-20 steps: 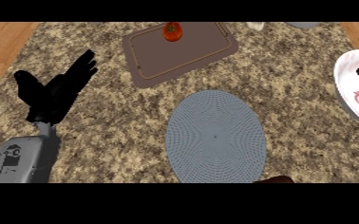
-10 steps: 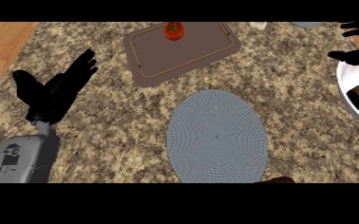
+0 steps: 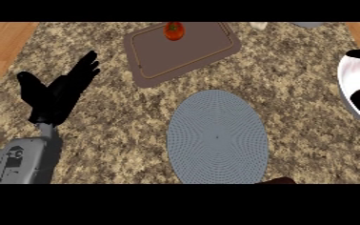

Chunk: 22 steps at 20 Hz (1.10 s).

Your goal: Pick the cupcake from the placemat and place it in the bowl

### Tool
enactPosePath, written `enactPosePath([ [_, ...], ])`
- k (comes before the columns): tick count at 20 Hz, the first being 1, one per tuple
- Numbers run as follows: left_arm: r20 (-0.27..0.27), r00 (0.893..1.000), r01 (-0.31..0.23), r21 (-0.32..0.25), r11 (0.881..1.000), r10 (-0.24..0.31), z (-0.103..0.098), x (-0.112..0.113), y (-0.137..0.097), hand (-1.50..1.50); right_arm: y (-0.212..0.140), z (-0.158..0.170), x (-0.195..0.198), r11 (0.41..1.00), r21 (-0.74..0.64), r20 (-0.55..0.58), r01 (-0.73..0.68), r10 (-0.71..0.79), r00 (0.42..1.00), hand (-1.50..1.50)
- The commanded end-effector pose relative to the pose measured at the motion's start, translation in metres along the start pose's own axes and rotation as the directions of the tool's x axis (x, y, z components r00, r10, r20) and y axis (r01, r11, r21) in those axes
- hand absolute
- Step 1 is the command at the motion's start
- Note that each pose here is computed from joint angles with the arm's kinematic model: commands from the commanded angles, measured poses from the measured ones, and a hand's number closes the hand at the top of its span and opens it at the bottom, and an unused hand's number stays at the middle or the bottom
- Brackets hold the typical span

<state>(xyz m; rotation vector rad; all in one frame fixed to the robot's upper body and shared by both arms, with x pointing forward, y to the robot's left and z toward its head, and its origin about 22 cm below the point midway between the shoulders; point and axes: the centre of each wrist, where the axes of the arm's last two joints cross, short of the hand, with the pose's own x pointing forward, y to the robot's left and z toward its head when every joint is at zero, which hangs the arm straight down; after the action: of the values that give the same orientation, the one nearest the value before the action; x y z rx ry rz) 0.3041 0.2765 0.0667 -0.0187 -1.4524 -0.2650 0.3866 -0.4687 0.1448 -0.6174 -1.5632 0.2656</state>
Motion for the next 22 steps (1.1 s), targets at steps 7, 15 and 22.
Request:
enactPosePath([
  [7, -0.001, 1.000, 0.005, 0.023, 1.000, -0.005, 0.006, 0.003, 0.012, 0.00, -0.094, 0.046, -0.023, 0.984, -0.169, 0.067, 0.046, -0.035, 0.997, -1.50],
  [15, -0.008, 1.000, -0.005, 0.054, 0.999, 0.006, 0.010, 0.002, 0.009, 0.00, -0.181, 0.107, -0.027, 0.995, -0.096, 0.238, 0.024, -0.001, 0.971, -1.50],
  [22, -0.031, 0.999, -0.029, 0.097, 0.995, 0.032, 0.017, -0.010, 0.022, 0.00, -0.205, 0.144, -0.043, 0.974, 0.092, 0.337, 0.205, -0.224, 0.914, -1.50],
])
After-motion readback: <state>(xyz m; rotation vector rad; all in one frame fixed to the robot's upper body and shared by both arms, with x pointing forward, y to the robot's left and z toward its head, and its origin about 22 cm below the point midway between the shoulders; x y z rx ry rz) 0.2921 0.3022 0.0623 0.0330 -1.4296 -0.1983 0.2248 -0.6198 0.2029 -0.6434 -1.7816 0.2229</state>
